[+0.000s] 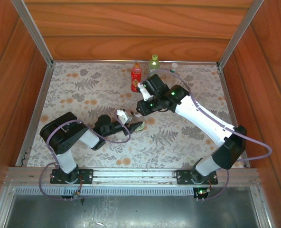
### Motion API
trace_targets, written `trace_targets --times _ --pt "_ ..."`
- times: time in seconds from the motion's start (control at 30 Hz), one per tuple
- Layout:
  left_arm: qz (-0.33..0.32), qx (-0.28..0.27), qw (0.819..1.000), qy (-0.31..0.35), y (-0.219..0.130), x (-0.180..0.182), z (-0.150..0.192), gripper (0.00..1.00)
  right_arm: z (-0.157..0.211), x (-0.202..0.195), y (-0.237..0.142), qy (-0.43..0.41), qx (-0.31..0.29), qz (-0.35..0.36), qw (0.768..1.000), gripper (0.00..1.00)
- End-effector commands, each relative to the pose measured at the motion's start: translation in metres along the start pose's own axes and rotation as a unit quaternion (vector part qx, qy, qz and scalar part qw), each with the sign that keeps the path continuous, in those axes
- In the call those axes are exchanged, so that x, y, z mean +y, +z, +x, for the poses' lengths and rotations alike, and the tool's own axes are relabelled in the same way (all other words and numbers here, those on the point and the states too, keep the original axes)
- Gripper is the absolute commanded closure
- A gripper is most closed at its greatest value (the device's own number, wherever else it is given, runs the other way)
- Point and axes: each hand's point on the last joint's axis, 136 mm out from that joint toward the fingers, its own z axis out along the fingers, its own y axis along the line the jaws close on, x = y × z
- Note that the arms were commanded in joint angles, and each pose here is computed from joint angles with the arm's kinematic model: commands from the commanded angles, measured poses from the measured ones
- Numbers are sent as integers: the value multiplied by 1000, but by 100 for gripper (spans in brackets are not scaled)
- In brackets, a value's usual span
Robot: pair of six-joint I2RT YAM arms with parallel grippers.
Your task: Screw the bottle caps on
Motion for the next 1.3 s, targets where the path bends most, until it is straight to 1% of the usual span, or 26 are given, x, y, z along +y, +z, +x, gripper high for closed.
trace_targets --times 0.0,0.37,0.63,0.73,0.8,1.03,1.13,1.27 --pt "13 -10 1000 -2 4 -2 -4 42 4 4 3 -18 20 1 1000 59" --pt "11 -6 1000 -9 7 1 0 43 10 20 10 -60 45 -10 997 60" --pt "7 -9 1000 -19 7 4 -2 43 28 16 18 -113 90 18 989 60" --pt "7 -8 1000 -23 7 5 -2 43 28 22 15 -108 85 6 990 60" --pt "7 -8 1000 -24 7 5 -2 43 27 29 14 -103 80 -16 991 60" --pt "12 -8 1000 -25 7 3 -2 43 25 29 20 -84 81 -13 993 58" --pt "13 -7 1000 -25 7 3 -1 43 23 36 19 -78 79 -32 993 58" --pt "14 -8 1000 -25 7 3 -2 43 24 27 19 -85 84 -7 993 59"
